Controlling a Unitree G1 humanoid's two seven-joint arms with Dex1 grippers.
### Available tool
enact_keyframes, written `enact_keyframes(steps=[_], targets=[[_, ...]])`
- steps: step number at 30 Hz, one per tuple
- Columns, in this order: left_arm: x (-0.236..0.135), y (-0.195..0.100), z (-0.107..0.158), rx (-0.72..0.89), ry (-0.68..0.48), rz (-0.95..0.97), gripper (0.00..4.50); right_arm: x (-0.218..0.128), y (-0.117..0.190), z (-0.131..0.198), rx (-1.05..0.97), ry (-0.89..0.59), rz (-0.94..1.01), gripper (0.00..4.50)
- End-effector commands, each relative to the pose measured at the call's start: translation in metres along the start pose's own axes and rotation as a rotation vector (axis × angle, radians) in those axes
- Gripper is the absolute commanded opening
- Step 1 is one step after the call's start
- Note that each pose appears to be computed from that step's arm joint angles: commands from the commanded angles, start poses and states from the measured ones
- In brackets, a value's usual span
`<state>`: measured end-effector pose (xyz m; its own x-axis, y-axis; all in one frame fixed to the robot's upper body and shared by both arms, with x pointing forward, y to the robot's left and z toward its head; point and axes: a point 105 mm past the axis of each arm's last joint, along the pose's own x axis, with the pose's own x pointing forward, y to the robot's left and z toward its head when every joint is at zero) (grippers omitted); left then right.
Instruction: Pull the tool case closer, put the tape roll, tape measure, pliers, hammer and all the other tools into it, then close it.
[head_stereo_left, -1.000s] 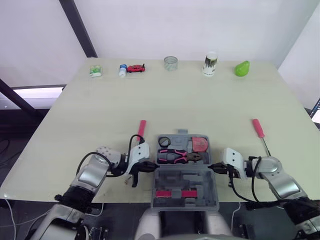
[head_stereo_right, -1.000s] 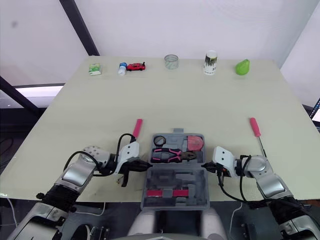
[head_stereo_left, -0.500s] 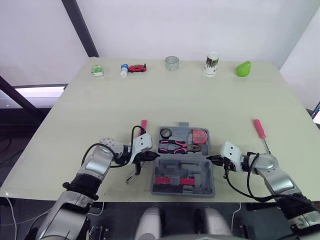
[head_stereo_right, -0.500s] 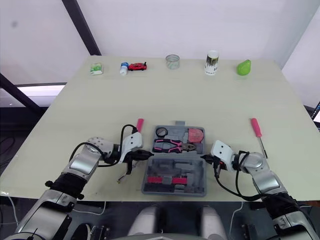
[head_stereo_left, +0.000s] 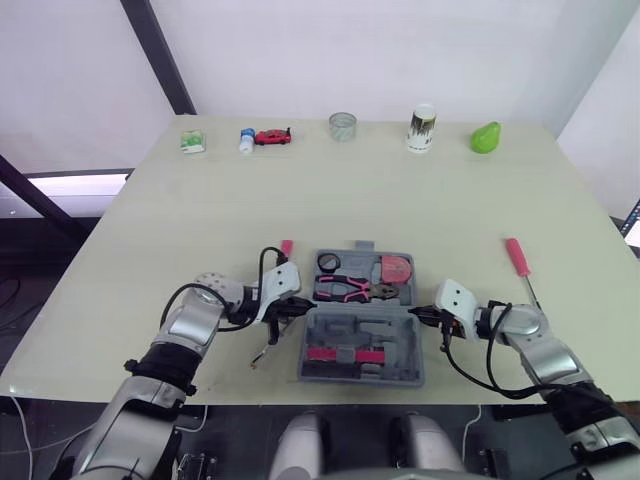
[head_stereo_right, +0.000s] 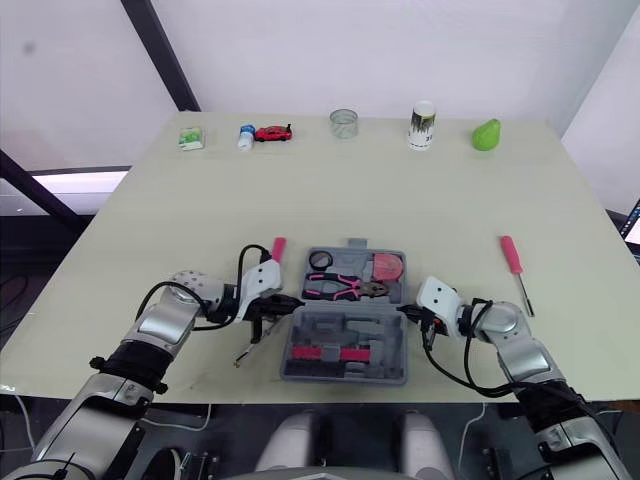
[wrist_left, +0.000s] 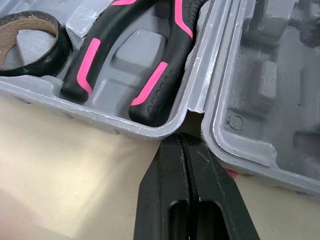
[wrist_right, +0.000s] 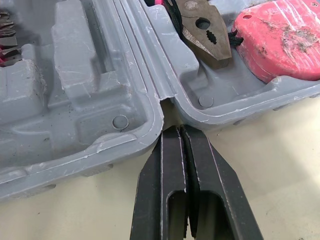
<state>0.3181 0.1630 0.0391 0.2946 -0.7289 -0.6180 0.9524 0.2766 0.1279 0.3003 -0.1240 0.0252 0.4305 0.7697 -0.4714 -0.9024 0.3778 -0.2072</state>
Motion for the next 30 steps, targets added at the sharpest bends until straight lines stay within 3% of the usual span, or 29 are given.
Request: enact_keyframes(steps=[1,30], targets=[[0.000,0.002,0.001,0.012,0.004,0.011,0.00,0.005,-0.004,0.027,-0.074,-0.089,0.001,0.07],[0.000,-0.001,-0.003,0.001,0.016,-0.003,0.00,0.019,-0.010,0.037,-0.106,-0.154,-0.048,0.07]])
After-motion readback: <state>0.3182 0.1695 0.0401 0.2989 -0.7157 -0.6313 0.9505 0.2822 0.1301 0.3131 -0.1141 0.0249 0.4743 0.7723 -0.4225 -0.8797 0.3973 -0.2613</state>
